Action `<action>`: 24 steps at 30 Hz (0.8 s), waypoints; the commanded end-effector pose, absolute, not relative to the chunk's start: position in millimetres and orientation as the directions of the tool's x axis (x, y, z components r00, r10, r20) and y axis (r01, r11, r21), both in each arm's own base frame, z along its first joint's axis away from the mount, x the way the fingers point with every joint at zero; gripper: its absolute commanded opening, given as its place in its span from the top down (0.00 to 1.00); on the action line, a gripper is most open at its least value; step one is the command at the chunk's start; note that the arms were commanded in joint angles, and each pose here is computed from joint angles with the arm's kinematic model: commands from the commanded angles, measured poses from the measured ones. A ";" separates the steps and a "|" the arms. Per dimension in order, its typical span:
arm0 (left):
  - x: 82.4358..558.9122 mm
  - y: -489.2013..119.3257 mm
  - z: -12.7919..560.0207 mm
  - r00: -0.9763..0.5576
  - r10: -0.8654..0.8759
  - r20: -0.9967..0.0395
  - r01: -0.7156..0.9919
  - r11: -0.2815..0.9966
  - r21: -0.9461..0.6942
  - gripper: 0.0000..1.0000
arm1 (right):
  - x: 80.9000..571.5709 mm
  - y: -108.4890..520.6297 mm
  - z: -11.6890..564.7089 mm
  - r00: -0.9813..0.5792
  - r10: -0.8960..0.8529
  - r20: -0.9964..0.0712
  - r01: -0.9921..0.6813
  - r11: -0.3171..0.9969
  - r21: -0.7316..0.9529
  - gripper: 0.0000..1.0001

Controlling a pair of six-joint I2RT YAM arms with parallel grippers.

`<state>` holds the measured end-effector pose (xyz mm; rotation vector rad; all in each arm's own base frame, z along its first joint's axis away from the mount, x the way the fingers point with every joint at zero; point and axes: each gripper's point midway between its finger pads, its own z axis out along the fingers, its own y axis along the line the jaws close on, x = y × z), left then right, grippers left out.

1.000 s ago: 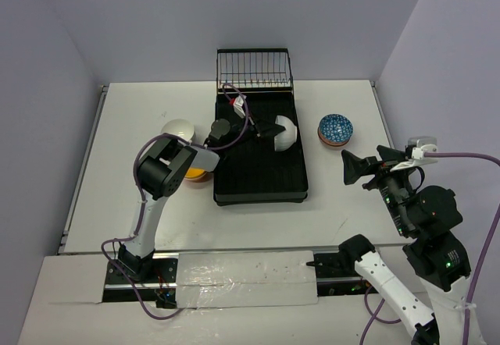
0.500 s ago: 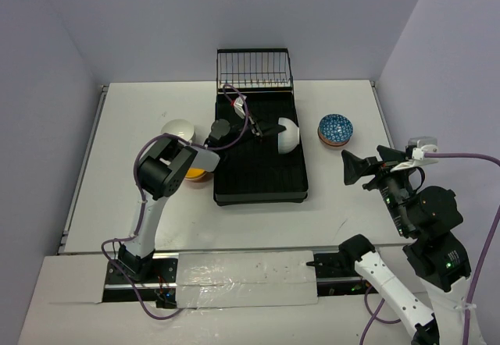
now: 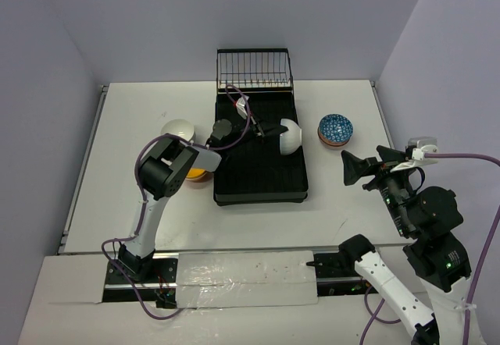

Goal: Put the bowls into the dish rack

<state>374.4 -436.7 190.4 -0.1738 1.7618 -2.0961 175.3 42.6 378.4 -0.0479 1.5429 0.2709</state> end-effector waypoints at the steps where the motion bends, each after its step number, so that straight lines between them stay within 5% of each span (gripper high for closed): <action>1: 366.4 -443.3 195.8 -0.913 -0.356 -0.199 0.272 -0.171 -0.947 1.00 | 173.0 46.0 389.1 0.035 0.158 -0.987 -0.231 0.962 0.146 0.00; 24: 371.0 -441.8 140.1 -0.936 -0.346 -0.062 0.099 -0.090 -0.991 1.00 | 169.3 45.2 391.1 0.039 0.173 -0.984 -0.234 0.959 0.159 0.00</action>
